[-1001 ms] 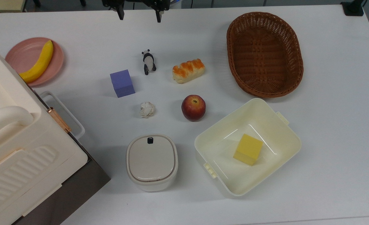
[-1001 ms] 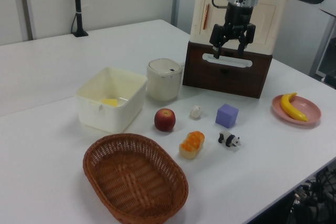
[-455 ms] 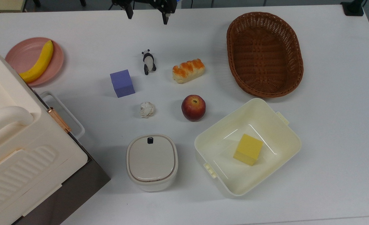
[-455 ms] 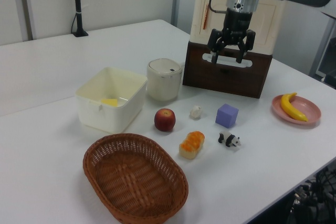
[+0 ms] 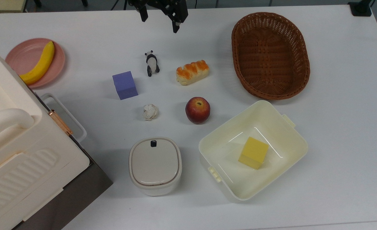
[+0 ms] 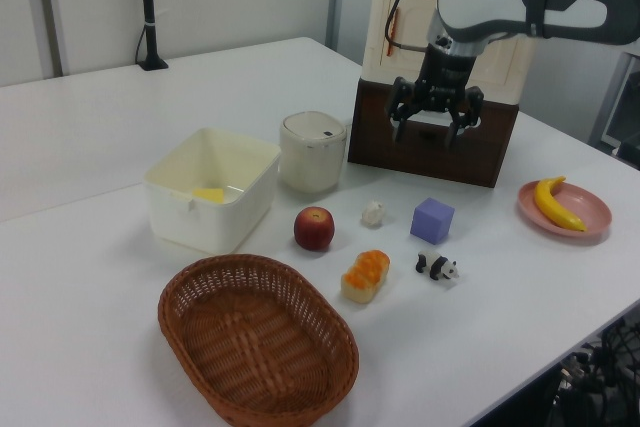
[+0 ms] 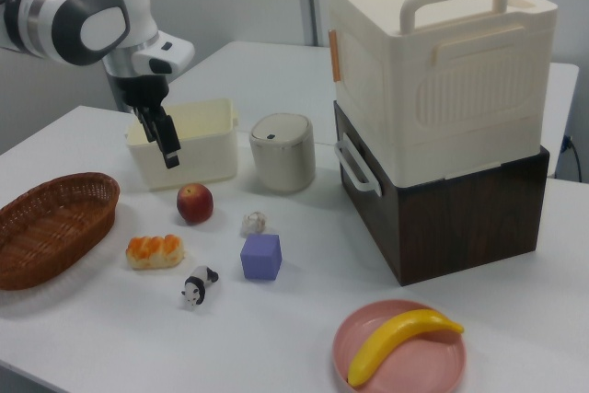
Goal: Put the bread in the basket
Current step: 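Move the gripper over the bread roll with orange topping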
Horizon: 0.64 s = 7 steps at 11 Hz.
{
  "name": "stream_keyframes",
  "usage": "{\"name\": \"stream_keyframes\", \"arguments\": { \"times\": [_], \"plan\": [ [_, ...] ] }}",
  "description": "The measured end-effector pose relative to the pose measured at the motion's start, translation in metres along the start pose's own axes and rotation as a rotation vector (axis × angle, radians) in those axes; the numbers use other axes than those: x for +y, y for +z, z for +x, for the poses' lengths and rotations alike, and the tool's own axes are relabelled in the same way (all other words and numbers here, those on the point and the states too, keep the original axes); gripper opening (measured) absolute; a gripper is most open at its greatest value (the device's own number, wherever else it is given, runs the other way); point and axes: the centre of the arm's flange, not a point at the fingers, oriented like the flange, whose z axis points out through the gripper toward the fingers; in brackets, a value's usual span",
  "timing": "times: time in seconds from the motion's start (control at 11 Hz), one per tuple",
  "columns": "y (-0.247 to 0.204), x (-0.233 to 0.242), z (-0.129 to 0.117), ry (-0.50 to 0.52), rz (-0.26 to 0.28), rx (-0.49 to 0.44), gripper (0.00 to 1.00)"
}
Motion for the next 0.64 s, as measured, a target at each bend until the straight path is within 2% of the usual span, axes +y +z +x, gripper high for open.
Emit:
{"name": "stream_keyframes", "arguments": {
  "times": [0.36,0.64],
  "plan": [
    [0.027,-0.033,-0.026,0.166,0.011,-0.010,1.00],
    [0.051,-0.062,-0.052,0.185,-0.014,-0.050,1.00]
  ]
}}
